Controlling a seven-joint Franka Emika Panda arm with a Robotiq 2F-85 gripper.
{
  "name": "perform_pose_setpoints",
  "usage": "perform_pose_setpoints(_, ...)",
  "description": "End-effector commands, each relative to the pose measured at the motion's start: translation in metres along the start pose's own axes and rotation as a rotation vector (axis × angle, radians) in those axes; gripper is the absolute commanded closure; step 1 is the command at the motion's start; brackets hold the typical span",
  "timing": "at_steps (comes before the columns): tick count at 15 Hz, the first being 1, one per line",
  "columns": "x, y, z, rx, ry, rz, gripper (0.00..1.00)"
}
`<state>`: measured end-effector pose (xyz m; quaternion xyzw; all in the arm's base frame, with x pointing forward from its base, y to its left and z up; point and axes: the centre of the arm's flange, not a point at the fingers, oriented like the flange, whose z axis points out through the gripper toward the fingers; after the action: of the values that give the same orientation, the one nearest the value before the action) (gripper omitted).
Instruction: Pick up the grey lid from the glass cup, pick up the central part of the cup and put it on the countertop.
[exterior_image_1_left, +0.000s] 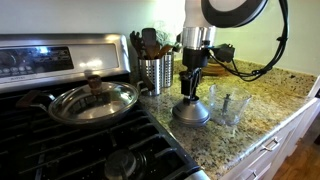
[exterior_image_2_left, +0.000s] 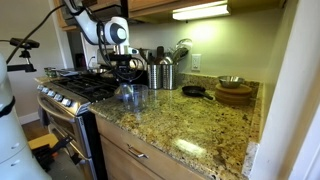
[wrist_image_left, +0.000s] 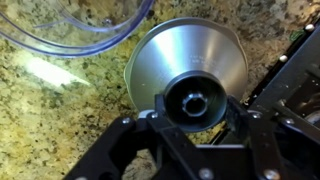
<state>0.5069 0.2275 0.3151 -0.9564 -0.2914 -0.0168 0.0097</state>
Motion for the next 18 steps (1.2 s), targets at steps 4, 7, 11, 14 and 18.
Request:
perform_pose_setpoints(4, 0.005, 0.024, 0.013, 0.018, 0.009, 0.012, 0.65)
perform_pose_setpoints(7, 0.001, 0.024, 0.009, 0.008, 0.013, 0.008, 0.65)
perform_pose_setpoints(11, -0.011, 0.012, -0.01, 0.007, 0.023, -0.02, 0.03)
perform_pose_setpoints(14, -0.02, 0.001, -0.038, -0.035, 0.024, -0.041, 0.0)
perform_pose_setpoints(18, -0.031, 0.0, -0.079, -0.056, 0.015, -0.013, 0.0)
